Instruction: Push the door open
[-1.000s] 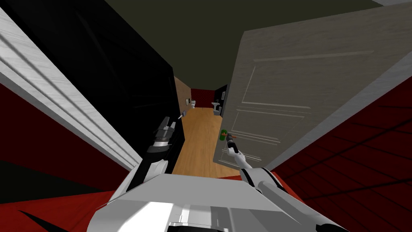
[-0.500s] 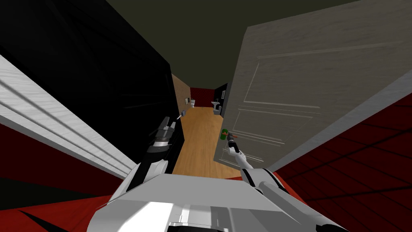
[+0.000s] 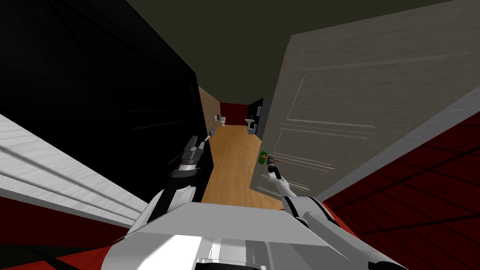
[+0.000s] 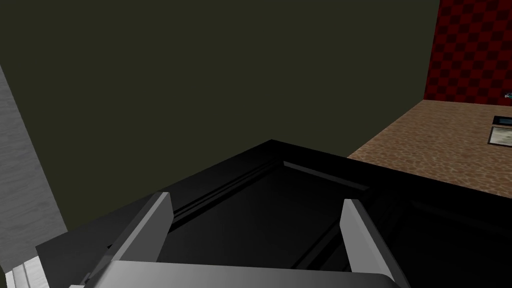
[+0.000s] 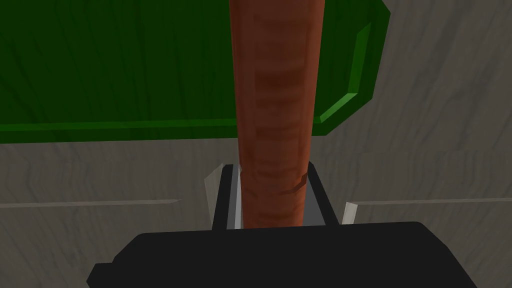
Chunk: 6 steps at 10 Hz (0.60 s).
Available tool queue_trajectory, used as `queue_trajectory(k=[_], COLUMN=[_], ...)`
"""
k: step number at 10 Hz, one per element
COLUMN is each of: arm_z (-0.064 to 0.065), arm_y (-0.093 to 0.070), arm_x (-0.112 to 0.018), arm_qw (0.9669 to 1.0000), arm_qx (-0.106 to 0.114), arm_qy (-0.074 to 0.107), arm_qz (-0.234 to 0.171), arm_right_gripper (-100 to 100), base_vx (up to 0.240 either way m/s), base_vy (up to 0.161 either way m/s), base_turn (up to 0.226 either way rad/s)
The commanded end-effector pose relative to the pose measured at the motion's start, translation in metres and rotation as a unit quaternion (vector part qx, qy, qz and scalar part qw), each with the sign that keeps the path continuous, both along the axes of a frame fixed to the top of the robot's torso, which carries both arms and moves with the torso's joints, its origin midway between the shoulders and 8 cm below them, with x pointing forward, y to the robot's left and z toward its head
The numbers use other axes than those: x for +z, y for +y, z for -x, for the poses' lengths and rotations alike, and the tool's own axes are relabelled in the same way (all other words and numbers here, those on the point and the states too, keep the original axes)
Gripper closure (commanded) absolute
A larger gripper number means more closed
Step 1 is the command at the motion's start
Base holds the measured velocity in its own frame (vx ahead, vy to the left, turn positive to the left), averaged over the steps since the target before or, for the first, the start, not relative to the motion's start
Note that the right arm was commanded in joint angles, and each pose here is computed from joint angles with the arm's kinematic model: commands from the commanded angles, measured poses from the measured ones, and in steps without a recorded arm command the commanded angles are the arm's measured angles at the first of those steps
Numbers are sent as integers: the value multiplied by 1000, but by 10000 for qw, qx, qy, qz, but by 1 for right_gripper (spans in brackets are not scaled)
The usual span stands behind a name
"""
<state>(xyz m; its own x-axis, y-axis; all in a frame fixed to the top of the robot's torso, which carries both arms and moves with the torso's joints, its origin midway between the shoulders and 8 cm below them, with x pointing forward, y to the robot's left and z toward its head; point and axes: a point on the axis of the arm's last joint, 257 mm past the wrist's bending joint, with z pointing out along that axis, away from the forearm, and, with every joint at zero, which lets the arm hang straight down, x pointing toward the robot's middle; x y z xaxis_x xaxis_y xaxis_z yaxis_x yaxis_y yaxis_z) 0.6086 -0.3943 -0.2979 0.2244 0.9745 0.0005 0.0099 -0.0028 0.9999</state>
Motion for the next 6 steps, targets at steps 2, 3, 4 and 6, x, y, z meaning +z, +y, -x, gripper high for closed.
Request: queue_trajectory(k=[2,3,4,6], arm_z=[2,2,2,7], arm_y=[-16,-16,-16,-31], arm_x=[7,5,5,5], arm_qw=[9999,9999,9999,9996], arm_qx=[-134,-139,-139,-284], arm_qy=[-69,-53,-53,-50], arm_qz=[18,17,17,17], arm_right_gripper=[100,100,100,100], base_vx=[120,45,11,144], base_vy=[61,23,-2,104], base_turn=[-36,-13,5,-62])
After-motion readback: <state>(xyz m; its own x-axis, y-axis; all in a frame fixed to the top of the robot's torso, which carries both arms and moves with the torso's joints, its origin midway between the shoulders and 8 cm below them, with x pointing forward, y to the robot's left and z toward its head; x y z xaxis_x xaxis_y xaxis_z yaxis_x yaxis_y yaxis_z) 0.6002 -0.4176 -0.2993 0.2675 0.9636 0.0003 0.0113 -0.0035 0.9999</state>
